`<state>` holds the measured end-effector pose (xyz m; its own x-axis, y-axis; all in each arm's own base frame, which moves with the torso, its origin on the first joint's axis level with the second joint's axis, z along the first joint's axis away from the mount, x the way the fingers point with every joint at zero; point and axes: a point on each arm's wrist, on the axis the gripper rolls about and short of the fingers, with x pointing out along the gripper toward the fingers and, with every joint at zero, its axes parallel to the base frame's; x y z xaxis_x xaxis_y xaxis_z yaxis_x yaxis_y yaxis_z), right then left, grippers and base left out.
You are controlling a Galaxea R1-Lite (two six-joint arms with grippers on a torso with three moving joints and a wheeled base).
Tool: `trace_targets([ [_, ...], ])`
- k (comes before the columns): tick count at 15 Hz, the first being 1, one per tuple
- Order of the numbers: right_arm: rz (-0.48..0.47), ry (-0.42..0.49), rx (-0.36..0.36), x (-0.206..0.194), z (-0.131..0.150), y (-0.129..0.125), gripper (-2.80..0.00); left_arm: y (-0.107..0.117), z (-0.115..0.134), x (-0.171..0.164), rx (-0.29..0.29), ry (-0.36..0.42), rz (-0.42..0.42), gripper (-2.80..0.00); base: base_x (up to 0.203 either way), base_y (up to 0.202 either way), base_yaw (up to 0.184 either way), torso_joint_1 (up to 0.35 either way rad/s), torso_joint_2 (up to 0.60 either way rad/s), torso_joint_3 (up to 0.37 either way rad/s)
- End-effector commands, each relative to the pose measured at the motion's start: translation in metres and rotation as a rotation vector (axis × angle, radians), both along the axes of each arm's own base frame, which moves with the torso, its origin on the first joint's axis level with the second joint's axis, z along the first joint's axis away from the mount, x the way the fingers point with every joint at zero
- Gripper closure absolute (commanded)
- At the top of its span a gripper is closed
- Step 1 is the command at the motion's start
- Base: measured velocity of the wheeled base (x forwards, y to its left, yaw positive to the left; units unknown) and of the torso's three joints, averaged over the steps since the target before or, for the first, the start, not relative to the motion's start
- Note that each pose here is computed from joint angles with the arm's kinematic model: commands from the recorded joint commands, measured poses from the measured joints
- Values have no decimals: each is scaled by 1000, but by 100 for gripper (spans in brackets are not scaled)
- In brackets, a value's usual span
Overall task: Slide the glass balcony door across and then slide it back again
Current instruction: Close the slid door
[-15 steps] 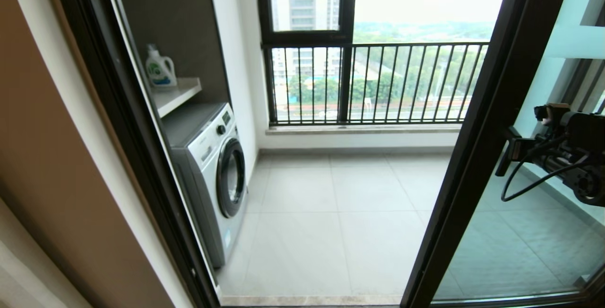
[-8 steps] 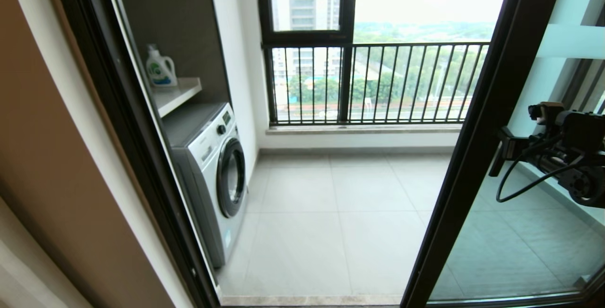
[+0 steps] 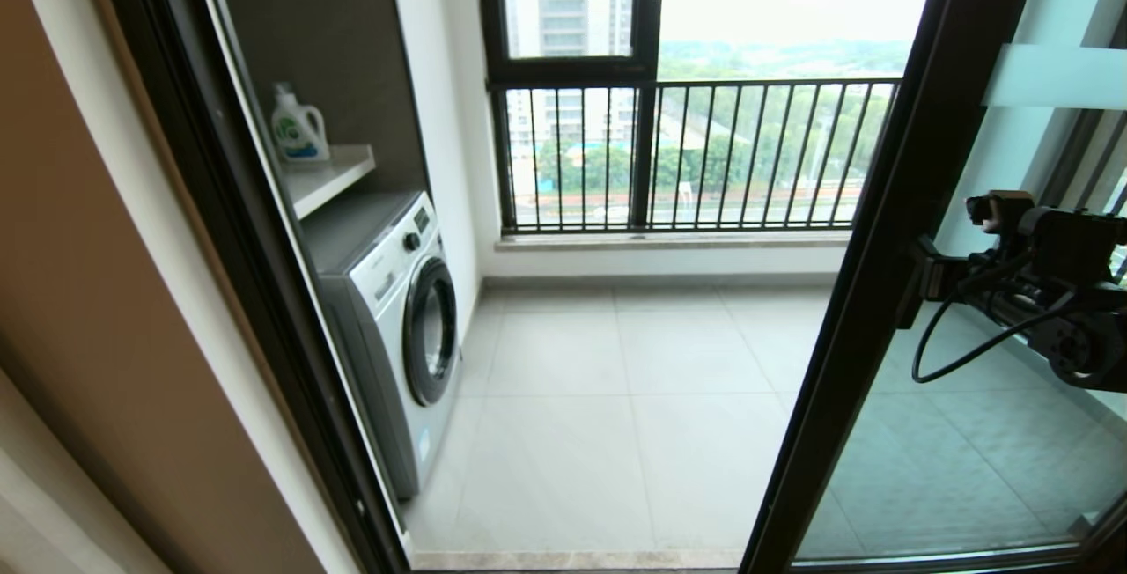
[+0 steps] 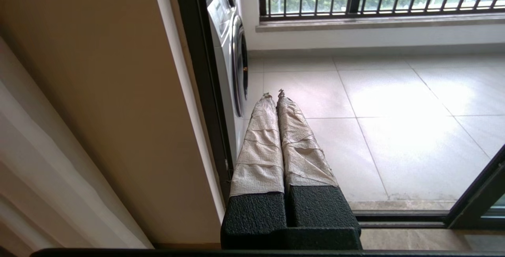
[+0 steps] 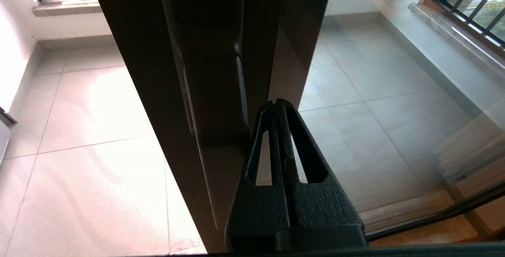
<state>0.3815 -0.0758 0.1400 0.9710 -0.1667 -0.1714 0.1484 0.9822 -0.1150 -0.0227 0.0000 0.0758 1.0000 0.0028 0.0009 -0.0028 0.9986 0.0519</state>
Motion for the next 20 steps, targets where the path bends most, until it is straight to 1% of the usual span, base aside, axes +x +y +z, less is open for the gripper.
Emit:
trace_targets([
  [1,26,-17,-5,0,5,9,0,0,0,0,1,1,2,0,0,0,0,0,0,0],
  [5,65,-17,-6,2,6,26,0,0,0,0,0,1,-1,0,0,0,0,0,0,0],
  [7,43,-14,-13,4,5,38,0,0,0,0,0,1,0,0,0,0,0,0,0,0],
  [8,55,-13,-14,4,4,45,0,0,0,0,1,1,1,0,0,0,0,0,0,0],
  [12,119,-17,-17,6,6,74,0,0,0,0,1,1,2,0,0,0,0,0,0,0],
  [14,120,-23,-23,7,7,89,0,0,0,0,2,1,2,0,0,0,0,0,0,0],
  [18,182,-19,-27,6,5,123,0,0,0,0,0,1,2,0,0,0,0,0,0,0],
  [20,214,-19,-30,6,3,144,0,0,0,0,0,1,0,0,0,0,0,0,0,0],
])
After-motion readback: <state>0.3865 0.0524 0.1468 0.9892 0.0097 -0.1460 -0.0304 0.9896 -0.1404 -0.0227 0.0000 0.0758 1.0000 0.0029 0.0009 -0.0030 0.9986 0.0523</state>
